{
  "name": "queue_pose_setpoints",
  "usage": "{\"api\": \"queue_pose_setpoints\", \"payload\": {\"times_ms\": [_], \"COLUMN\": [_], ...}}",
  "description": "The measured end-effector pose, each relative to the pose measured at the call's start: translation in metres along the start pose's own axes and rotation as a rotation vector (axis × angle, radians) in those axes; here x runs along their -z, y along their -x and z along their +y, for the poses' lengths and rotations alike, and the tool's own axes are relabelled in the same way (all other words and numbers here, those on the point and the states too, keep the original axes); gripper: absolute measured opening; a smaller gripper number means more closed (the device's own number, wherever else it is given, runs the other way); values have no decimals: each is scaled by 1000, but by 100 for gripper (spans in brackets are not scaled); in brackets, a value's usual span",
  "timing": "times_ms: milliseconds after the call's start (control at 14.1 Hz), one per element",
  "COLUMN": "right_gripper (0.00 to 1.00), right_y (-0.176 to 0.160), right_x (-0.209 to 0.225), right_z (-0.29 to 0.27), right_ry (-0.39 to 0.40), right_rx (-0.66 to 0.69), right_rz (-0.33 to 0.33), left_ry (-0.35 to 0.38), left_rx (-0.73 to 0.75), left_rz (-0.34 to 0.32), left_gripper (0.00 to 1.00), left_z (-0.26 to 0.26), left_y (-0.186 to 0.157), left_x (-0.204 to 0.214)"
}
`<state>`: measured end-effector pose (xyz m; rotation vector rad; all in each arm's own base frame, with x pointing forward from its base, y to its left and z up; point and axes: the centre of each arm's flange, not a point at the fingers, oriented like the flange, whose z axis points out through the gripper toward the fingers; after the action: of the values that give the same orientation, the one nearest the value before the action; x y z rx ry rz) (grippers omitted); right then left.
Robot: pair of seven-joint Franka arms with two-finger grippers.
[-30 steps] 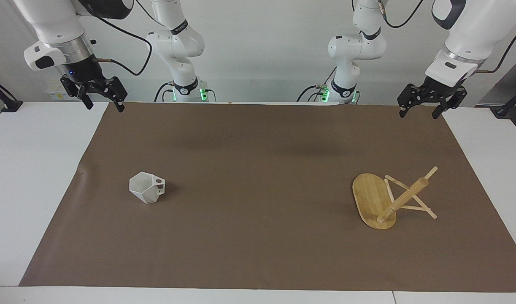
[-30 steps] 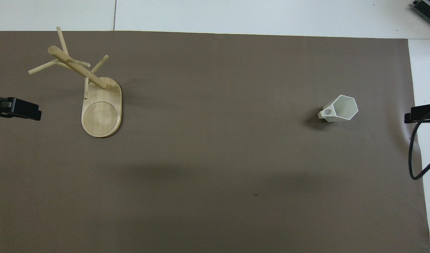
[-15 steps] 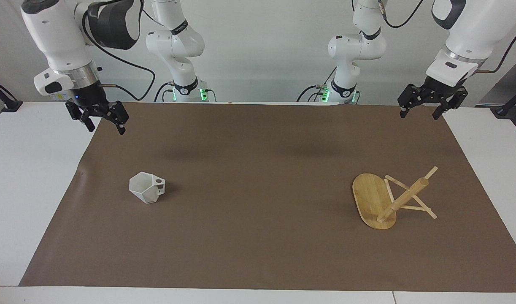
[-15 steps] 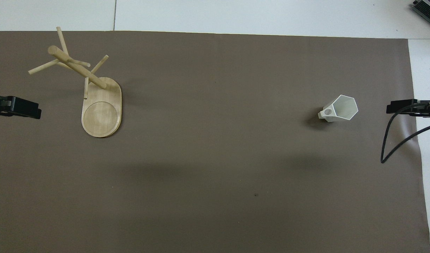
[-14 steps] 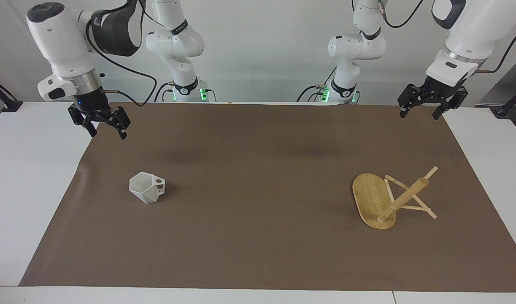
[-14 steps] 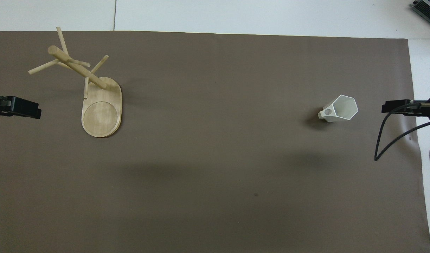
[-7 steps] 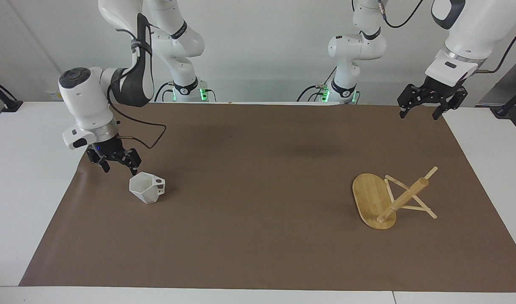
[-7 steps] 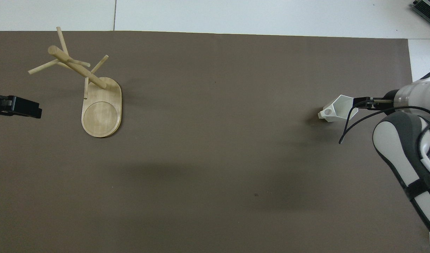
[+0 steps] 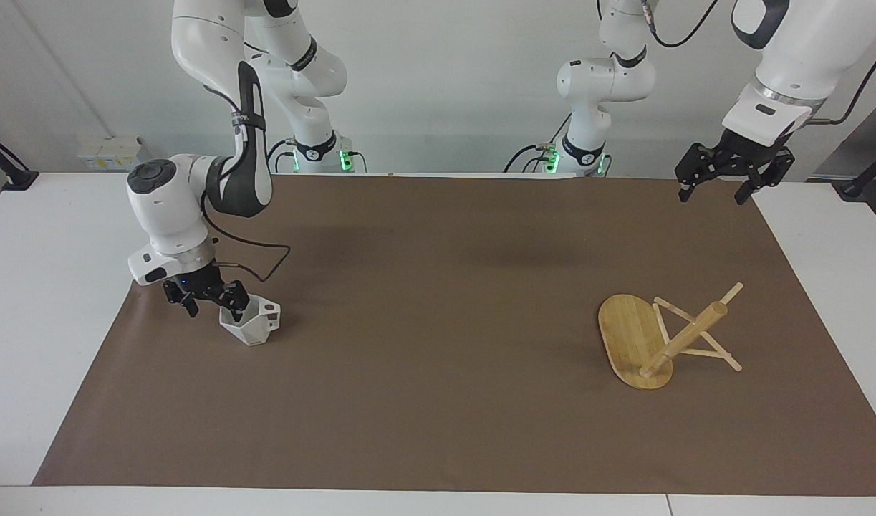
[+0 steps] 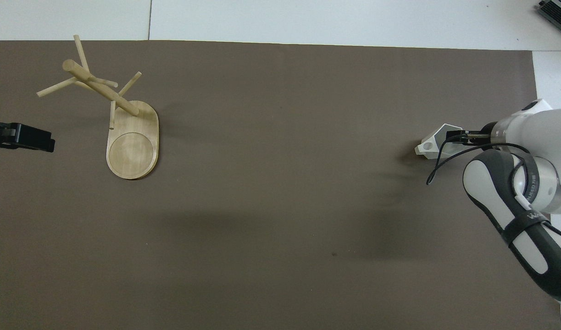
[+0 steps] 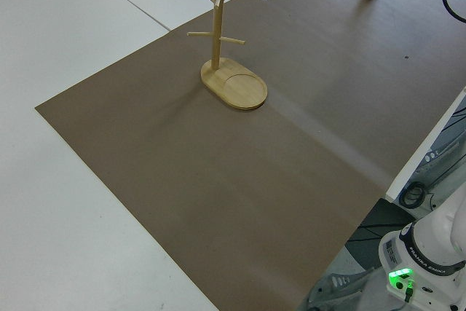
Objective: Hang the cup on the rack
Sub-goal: 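Grasp the white cup's handle with the right gripper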
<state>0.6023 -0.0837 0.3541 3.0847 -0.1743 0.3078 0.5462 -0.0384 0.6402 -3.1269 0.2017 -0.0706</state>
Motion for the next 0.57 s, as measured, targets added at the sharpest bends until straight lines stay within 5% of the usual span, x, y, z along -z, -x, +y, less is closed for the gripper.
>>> {"api": "queue_pose_setpoints", "payload": {"times_ms": [213,569], "right_gripper": [100,45], "right_y": [0,1], "right_x": [-1,-2], "right_z": [1,1], "right_ry": [0,1], "right_rx": [-1,-2], "right_rz": [8,5], "left_ry": [0,0], "left_rx": [0,-1], "left_rz": [2,3], "left_gripper": [100,100], "left_z": [0,0], "left_y": [0,0], "left_x": [0,0]}}
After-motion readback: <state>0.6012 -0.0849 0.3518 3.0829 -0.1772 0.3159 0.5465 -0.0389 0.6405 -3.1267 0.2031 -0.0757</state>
